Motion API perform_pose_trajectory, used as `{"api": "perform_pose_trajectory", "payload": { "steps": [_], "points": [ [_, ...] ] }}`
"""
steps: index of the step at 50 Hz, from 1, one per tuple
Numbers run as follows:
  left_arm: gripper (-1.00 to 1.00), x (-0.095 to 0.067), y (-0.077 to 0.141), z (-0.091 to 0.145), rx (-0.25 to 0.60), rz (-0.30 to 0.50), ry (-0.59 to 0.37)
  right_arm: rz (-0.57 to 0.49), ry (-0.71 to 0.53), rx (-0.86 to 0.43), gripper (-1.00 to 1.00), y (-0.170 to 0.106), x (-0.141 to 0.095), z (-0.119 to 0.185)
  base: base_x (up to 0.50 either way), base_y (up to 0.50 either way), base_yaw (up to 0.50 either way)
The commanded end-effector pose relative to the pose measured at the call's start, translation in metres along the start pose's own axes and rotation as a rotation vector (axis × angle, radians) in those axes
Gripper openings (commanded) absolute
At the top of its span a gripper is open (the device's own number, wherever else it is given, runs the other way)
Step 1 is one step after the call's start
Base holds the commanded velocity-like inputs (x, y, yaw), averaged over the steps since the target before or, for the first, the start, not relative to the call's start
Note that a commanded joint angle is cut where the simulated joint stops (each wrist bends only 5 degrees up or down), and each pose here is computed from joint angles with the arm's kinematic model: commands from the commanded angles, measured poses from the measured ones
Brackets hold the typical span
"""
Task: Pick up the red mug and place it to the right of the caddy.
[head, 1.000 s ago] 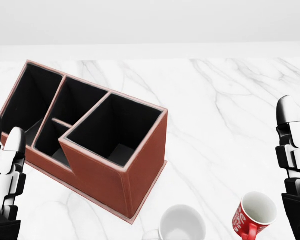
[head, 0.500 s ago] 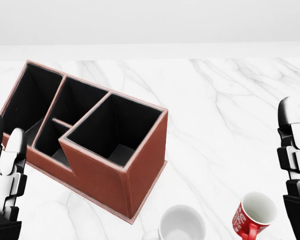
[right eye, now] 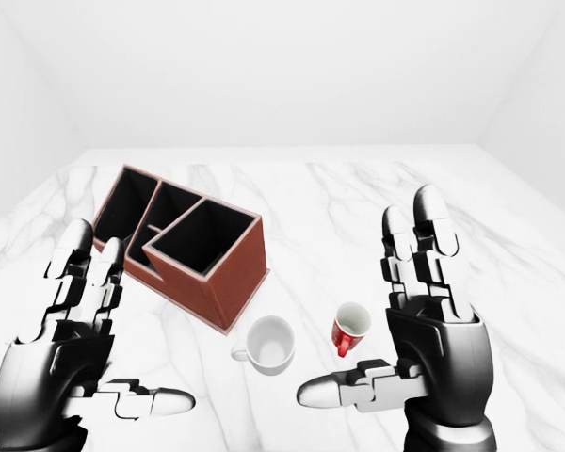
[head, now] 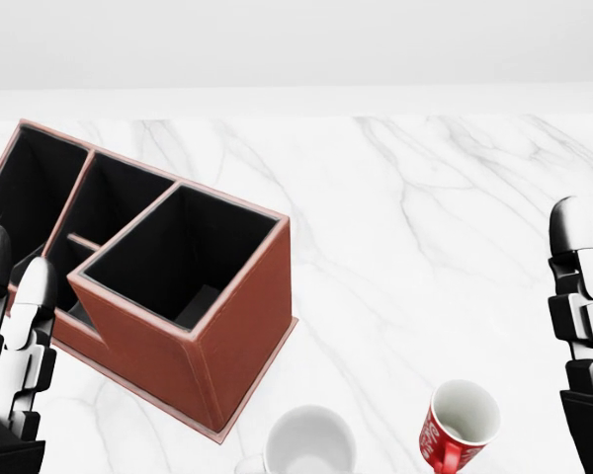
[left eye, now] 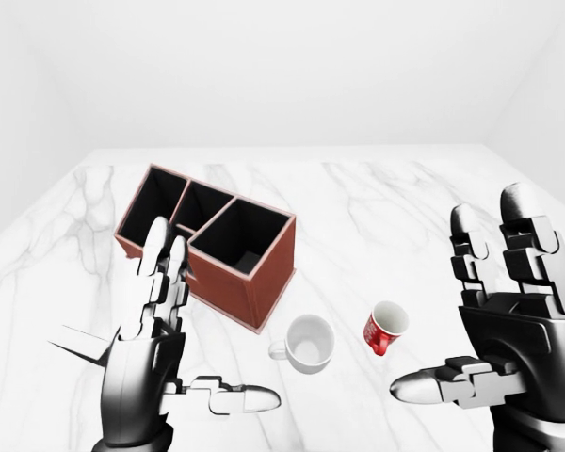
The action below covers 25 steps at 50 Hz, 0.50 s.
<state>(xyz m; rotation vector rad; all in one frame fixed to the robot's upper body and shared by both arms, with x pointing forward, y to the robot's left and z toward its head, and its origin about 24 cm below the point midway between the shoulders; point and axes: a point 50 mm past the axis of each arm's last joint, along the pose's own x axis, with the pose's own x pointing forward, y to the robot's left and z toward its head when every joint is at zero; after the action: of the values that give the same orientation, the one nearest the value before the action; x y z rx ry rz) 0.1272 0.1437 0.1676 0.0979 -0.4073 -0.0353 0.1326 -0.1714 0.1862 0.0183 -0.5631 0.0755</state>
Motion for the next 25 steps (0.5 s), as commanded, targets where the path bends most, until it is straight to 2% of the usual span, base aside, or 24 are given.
{"api": "perform_pose_trajectory", "payload": {
  "steps": [1, 9, 12, 16, 25],
  "points": [
    [1.0, -0.0001, -0.0001, 0.0, 0.001, 0.0, 0.001, -0.006, -0.003, 0.016, 1.0, -0.0008, 0.0001, 0.0005, 0.0, 0.0, 0.0],
    [1.0, -0.0005, 0.0005, -0.0004, 0.002, 0.001, 0.004, -0.008, -0.003, 0.013, 1.0, -0.0003, 0.0005, 0.0003, 0.0, 0.0, 0.0],
    [1.0, 0.0002, 0.0004, 0.0001, 0.001, 0.002, -0.002, -0.008, 0.0, -0.033, 1.0, 0.0032, 0.0027, -0.0012, 0.0, 0.0, 0.0],
    [1.0, -0.0005, 0.0008, -0.0004, 0.002, 0.002, 0.004, -0.001, 0.003, 0.002, 1.0, 0.0002, -0.0002, -0.0002, 0.0, 0.0, 0.0],
    [1.0, 0.0004, -0.0002, 0.0002, 0.002, -0.002, -0.003, -0.025, -0.01, 0.003, 1.0, -0.0023, 0.0015, 0.0013, 0.47, 0.0, 0.0]
  ]
}}
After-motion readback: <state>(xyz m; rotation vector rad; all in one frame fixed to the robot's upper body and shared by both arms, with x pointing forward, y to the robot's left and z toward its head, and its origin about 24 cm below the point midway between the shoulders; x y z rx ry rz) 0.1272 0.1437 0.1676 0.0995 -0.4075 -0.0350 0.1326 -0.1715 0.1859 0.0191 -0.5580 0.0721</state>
